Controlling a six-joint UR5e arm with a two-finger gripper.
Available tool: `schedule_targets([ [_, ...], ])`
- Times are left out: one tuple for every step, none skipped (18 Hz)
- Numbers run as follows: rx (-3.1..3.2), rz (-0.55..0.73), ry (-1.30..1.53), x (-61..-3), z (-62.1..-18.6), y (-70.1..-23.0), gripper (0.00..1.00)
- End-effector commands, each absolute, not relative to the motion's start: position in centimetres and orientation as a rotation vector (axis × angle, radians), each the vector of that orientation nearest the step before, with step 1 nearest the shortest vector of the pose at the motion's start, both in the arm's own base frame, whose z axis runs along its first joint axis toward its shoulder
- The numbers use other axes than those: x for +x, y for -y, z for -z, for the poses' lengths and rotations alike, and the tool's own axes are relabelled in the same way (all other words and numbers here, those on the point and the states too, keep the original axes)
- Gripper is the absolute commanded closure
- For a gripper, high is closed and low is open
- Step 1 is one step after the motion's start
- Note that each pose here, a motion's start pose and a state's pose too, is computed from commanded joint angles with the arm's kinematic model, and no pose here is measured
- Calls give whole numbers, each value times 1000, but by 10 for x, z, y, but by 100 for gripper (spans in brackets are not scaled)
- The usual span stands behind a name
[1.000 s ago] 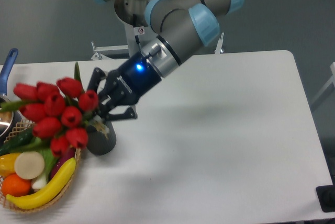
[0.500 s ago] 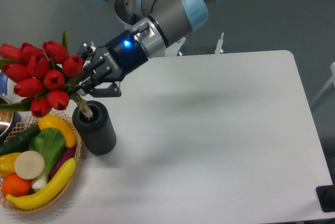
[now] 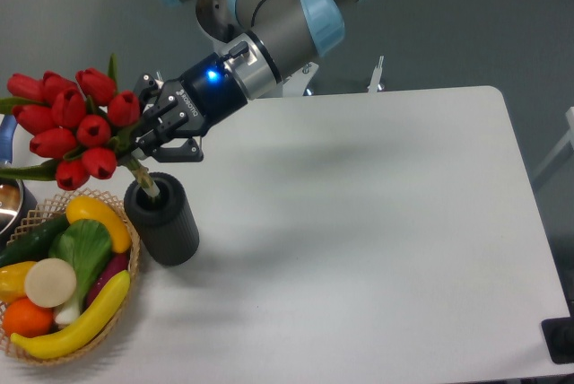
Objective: Insert the flowers into the vase
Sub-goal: 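Raise the tulips and position the stems above the vase opening, then lower the tulip stems down into the black vase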
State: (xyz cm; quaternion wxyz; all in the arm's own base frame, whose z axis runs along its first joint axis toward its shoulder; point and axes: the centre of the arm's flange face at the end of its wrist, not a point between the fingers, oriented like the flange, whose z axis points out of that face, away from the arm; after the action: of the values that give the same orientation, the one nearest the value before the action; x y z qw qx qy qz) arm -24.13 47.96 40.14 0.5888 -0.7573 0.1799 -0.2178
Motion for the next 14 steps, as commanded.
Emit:
schedule_targets([
  [-1763,501,-431,-243,-394,-481,95],
  [-1763,502,-438,-244,-384,-482,94],
  [-1761,499,-447,-245,-378,-482,92],
  [-1762,504,-448,-246,-370,-483,92],
  [-1763,503,-453,-247,-364,-484,91],
  [-1765,508,-452,-247,-357,-484,90],
  [-1766,512,-454,-246,-350,-483,89],
  [-1766,511,-464,-244,-343,-482,88],
  [-1766,512,-468,-243,-334,-480,87],
  [-1765,512,-475,-241,-328,-479,86],
  [-1764,508,-481,-239,-325,-478,85],
  [-1769,511,-480,-239,-322,-477,85],
  [-1773,519,-474,-237,-318,-476,83],
  [-1773,519,-474,-237,-317,-476,81],
])
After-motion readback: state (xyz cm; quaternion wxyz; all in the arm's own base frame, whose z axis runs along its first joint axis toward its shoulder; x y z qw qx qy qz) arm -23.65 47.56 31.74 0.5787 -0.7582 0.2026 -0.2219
